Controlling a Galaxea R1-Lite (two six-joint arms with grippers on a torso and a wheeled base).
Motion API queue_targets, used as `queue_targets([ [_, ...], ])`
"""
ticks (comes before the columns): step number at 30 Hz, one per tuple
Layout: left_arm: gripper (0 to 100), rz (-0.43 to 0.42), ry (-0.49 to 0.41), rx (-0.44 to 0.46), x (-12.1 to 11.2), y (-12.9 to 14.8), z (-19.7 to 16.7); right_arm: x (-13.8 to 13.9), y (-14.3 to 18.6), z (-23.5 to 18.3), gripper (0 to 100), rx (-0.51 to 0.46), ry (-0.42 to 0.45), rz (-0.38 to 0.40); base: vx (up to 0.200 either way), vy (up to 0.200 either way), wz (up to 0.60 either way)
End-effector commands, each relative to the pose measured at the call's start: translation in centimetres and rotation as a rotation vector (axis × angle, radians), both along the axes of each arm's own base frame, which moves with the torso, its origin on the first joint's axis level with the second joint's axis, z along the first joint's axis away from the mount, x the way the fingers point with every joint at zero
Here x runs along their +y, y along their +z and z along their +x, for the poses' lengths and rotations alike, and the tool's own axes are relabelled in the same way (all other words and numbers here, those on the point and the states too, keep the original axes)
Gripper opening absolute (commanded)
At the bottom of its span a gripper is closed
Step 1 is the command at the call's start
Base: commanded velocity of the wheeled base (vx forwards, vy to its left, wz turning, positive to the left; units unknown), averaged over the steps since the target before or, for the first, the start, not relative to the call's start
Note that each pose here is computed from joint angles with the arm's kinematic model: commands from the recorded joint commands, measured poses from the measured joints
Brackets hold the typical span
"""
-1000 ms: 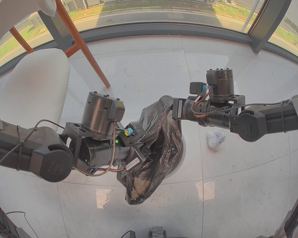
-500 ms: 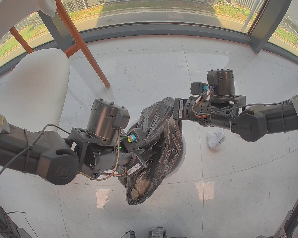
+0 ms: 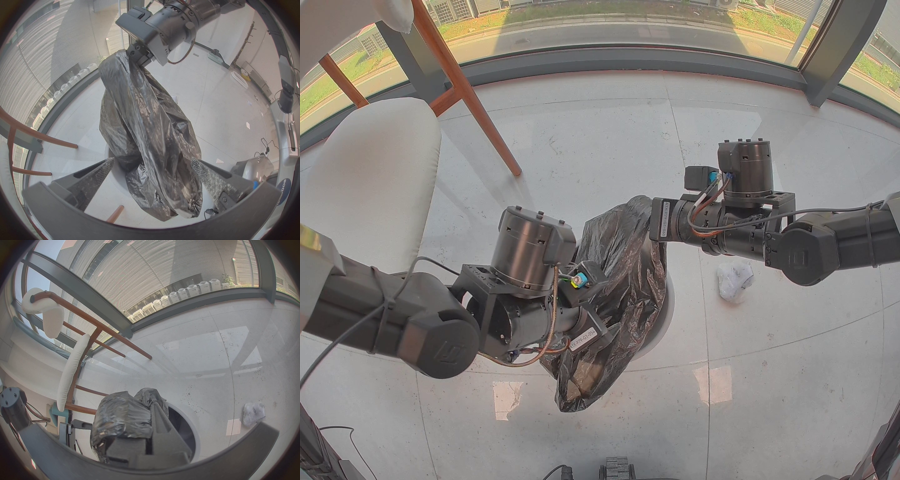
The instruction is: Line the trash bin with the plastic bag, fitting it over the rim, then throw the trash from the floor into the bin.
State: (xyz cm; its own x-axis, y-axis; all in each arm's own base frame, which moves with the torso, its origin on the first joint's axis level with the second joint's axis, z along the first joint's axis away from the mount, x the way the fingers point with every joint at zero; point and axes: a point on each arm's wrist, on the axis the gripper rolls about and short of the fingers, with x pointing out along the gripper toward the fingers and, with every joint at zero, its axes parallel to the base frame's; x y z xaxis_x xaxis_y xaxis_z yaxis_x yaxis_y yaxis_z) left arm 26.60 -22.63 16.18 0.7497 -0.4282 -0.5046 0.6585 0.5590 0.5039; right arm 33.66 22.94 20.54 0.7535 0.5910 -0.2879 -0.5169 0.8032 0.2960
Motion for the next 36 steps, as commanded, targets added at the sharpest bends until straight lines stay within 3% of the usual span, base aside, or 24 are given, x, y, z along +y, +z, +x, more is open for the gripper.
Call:
queue_targets([
  [1,100,0.012,-0.002,0.009,-0.8,-1.1,0.5,0.0,0.2,-0.1,0,-0.003,0.0,0.003,0.0,0.0,0.0],
  [4,100,0.018,0.005,0.016,-0.6,-1.4,0.7,0.0,0.2,-0.1,0,-0.005,0.001,0.003,0.0,0.0,0.0],
  [5,0,0.019,0.006,0.019,-0.5,-1.5,0.7,0.0,0.2,-0.1,0,-0.005,0.0,0.004,0.0,0.0,0.0],
  [13,0,0.004,0.008,0.007,-0.5,-0.9,0.8,-0.1,0.1,-0.1,0,-0.002,-0.001,0.002,0.0,0.0,0.0],
  [18,0,-0.003,0.012,0.015,-0.3,-0.9,0.6,-2.0,0.2,-0.3,0,0.011,-0.025,-0.006,0.0,0.0,0.0],
  [22,0,-0.121,0.047,0.035,-1.3,0.1,0.5,-4.7,-0.7,-1.2,0,0.06,-0.034,-0.029,0.0,0.0,0.0],
  [26,0,-0.183,0.032,0.06,-2.9,0.5,-0.6,-6.2,-1.4,-1.6,0,0.083,-0.039,-0.049,0.0,0.0,0.0],
  [36,0,-0.154,-0.016,0.09,-4.9,-1.0,-1.5,-8.7,-3.9,-1.4,0,0.117,-0.022,-0.149,0.0,0.0,0.0],
])
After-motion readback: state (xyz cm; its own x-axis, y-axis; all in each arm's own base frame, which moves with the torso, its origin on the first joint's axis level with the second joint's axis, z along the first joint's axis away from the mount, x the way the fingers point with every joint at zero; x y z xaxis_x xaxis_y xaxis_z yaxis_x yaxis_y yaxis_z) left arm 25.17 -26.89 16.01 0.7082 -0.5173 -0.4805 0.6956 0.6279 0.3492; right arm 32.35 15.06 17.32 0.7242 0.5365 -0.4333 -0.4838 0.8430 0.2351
